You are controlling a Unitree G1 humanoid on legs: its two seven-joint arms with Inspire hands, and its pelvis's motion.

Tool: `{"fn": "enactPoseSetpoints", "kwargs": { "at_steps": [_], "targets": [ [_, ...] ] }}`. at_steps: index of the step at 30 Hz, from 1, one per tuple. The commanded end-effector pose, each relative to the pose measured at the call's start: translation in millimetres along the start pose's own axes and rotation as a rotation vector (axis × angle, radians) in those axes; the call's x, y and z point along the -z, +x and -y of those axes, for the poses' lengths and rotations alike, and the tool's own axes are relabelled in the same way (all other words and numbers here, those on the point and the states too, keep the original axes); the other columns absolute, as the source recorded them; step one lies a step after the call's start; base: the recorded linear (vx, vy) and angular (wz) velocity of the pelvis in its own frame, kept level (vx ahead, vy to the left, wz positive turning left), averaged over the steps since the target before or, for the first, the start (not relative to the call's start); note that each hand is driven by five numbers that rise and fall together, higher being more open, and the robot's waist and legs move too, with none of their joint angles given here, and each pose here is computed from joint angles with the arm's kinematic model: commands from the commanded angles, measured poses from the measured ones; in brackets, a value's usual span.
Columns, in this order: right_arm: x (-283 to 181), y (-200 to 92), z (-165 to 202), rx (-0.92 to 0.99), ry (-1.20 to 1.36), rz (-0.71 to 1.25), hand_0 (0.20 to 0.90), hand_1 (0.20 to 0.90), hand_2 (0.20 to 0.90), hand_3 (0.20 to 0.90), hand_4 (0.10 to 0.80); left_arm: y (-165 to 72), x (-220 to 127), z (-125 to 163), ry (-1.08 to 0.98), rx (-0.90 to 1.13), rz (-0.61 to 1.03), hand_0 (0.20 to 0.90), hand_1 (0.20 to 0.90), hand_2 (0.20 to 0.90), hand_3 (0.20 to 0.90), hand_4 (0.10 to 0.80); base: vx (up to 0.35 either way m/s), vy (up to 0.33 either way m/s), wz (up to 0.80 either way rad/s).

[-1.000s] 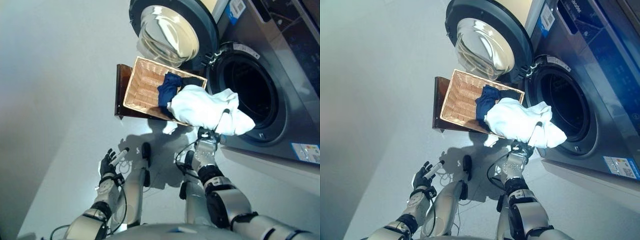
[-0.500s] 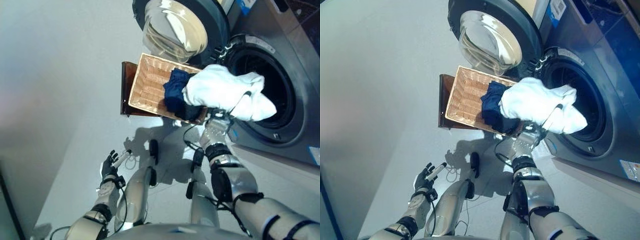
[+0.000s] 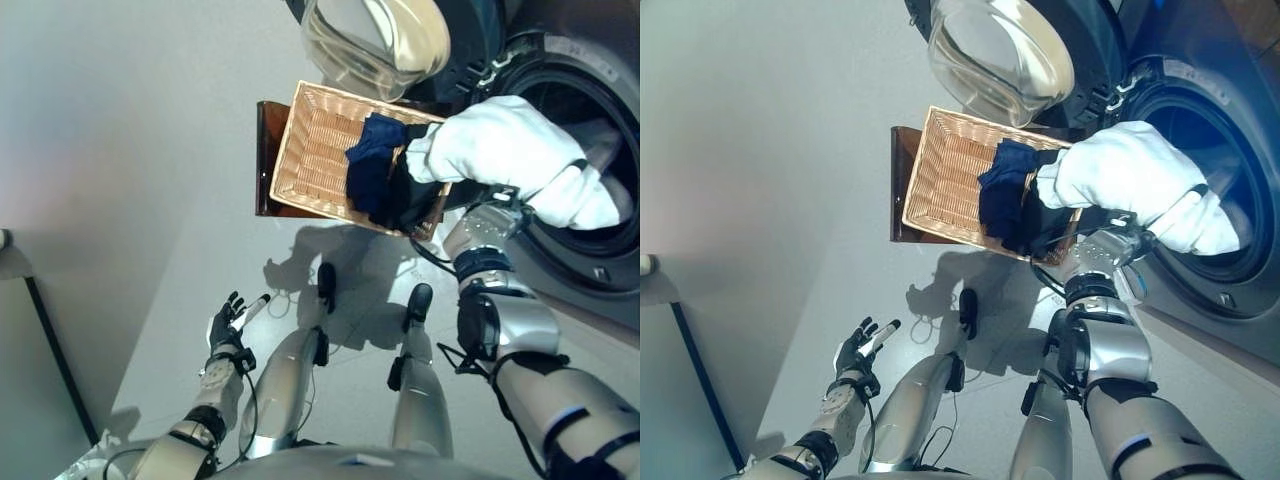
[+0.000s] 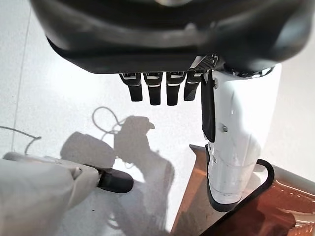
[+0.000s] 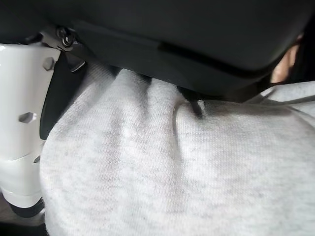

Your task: Pick up the clothes and place them into the washing machine

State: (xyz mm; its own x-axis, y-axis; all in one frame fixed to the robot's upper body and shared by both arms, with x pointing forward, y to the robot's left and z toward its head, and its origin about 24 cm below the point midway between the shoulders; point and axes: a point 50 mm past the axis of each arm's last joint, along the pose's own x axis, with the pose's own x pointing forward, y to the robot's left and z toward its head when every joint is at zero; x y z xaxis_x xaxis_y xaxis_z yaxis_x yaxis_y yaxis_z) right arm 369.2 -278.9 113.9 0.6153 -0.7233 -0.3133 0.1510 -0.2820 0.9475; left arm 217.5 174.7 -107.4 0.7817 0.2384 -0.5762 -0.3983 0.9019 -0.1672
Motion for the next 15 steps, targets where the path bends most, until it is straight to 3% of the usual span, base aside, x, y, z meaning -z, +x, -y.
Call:
{"fn": "enactPoseSetpoints", "kwargs": {
  "at_steps": [1,15],
  "targets": [
    [-25,4,-84,-0.229,0.106,0.102,0.200,0.200,0.200,0.200,0.300,-1,-4,-4,0.012,0.009,0.043,0.900,0.900,0.900,0.900,0.800,0.002,0.013,-0.10],
    [-89,19,-127,-0.231,0.159,0.277,0.200,0.200,0.200,0.200,0.300,-2,-1,-17,-0.014,-0.013,0.030,0.900,0.900,0.900,0.900,0.800,-0.002,0.014,-0.06]
  ]
}}
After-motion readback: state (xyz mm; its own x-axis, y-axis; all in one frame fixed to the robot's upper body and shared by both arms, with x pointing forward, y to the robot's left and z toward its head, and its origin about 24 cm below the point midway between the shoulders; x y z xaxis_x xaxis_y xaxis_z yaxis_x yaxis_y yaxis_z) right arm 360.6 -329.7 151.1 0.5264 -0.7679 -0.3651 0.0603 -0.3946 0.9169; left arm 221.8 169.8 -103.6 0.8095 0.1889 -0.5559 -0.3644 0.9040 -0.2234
